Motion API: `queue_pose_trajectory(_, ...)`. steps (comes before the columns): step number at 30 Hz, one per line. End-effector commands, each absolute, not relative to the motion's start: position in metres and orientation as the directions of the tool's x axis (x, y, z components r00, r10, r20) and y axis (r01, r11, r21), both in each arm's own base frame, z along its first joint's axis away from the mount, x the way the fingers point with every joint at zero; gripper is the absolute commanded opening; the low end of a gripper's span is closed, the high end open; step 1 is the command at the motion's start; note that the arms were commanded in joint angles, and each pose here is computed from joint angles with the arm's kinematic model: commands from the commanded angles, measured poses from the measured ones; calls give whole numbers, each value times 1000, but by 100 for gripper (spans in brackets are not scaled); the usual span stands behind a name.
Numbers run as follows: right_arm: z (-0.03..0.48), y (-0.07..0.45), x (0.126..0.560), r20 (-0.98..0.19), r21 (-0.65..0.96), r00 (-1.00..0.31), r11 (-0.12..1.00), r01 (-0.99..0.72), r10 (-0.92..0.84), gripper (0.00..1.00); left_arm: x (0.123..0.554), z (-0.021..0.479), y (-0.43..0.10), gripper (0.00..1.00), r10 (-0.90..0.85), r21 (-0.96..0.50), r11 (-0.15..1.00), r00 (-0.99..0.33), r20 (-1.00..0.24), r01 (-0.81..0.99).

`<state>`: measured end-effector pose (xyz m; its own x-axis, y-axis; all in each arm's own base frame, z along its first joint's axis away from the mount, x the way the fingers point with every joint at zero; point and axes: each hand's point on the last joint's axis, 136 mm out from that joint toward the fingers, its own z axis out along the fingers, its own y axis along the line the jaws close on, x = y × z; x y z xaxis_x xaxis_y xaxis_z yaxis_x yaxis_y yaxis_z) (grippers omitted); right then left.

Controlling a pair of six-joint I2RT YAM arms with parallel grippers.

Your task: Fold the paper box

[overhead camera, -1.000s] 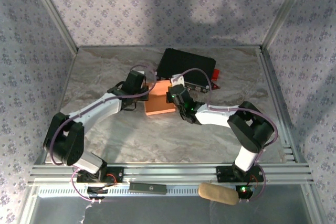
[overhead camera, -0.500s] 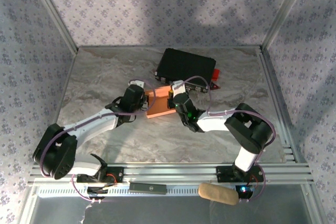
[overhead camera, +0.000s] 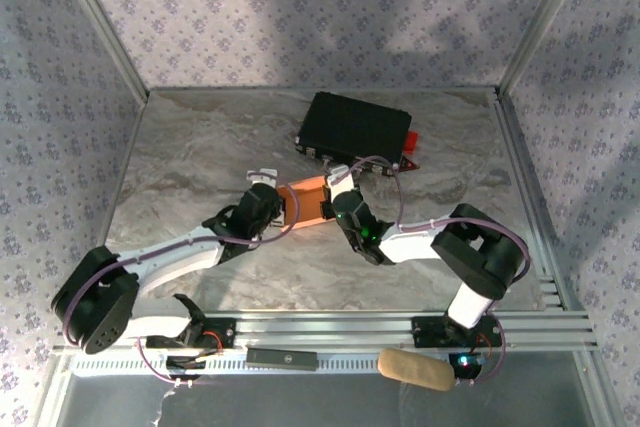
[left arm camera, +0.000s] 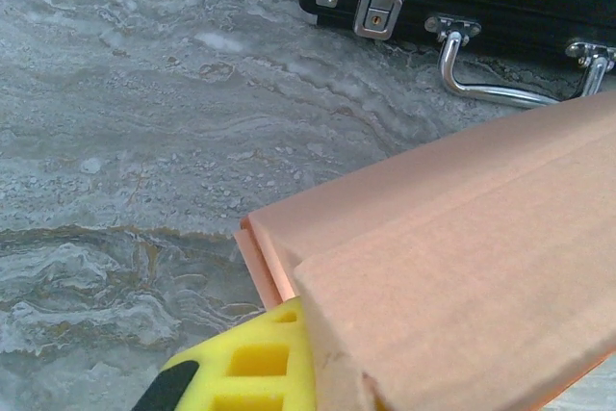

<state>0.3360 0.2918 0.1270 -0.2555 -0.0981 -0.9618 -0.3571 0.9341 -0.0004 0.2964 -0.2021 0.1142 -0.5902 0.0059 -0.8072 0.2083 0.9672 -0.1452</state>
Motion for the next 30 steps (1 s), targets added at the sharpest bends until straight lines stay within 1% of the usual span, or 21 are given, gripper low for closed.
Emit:
queue_pose_trajectory(1, 119, 317, 310, -954, -8, -259, 871, -491, -154, 2, 283, 123, -237, 6, -21, -252, 916, -588, -809, 313)
queue_pose_trajectory(6, 114, 311, 305, -949, -13, -269, 875, -483, -163, 4, 275, 118, -238, 6, -15, -238, 922, -588, -809, 304)
queue_pose_trajectory(9, 113, 307, 302, -947, -10, -276, 878, -478, -161, 8, 273, 116, -236, 6, -8, -220, 931, -586, -810, 292)
queue_pose_trajectory(16, 121, 303, 291, -936, -19, -303, 888, -460, -177, 29, 270, 110, -231, 6, 21, -175, 947, -592, -806, 271)
queue_pose_trajectory(19, 121, 302, 284, -928, 21, -340, 892, -452, -151, 39, 269, 106, -227, 6, 22, -161, 954, -595, -803, 252)
queue_pose_trajectory(22, 118, 302, 276, -920, 74, -376, 893, -445, -111, 46, 269, 106, -227, 6, 20, -158, 956, -594, -804, 247)
queue_pose_trajectory(25, 125, 304, 264, -916, 113, -394, 890, -442, -79, 54, 269, 104, -226, 5, 24, -150, 959, -595, -803, 241)
queue_pose_trajectory(30, 135, 301, 243, -894, 202, -449, 895, -397, 2, 58, 270, 102, -225, 5, 25, -143, 962, -598, -801, 232)
